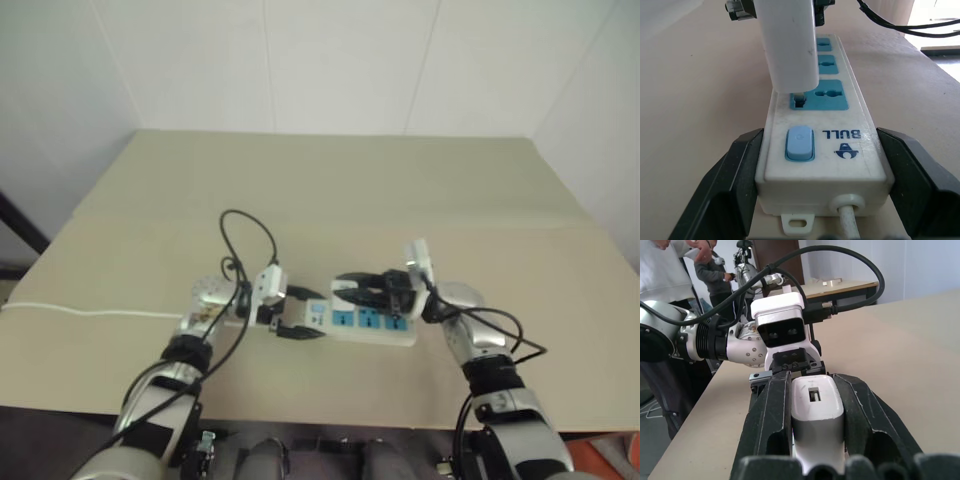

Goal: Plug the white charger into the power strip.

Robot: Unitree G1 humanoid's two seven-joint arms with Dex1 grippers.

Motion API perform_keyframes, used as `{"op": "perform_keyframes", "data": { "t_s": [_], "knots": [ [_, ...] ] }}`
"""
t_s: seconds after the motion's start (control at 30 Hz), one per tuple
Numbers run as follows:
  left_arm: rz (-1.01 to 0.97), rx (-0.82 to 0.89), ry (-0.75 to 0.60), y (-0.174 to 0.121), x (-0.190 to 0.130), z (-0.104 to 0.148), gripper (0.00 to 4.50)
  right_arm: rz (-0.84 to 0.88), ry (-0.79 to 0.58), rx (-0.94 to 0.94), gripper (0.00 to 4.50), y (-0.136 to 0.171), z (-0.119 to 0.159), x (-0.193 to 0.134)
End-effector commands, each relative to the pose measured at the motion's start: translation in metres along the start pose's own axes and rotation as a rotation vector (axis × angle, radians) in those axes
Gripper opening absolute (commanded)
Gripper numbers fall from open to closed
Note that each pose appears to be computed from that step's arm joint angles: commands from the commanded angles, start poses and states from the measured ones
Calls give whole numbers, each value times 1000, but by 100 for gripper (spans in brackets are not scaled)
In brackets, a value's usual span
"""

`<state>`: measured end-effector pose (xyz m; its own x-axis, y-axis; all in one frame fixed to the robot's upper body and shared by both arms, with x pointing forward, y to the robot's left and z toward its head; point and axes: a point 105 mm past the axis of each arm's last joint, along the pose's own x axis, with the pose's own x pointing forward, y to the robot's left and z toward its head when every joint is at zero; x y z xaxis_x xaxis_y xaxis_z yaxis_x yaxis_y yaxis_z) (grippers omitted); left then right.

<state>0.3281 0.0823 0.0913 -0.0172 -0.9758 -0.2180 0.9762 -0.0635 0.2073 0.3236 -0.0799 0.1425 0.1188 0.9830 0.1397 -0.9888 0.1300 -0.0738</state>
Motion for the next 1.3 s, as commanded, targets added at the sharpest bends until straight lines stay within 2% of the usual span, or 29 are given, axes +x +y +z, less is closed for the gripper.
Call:
{"op": "perform_keyframes", "data": {
  "t_s": [0.03,0.47,1.3],
  "knots": [
    [-27,13,35,-2,2,-2,324,0,11,-39,111,-2,4,-4],
    [-28,16,35,-1,3,-1,324,6,35,-49,111,4,-5,-6],
    [-28,14,33,-2,1,-1,324,36,212,13,111,16,-56,-15]
  ]
}}
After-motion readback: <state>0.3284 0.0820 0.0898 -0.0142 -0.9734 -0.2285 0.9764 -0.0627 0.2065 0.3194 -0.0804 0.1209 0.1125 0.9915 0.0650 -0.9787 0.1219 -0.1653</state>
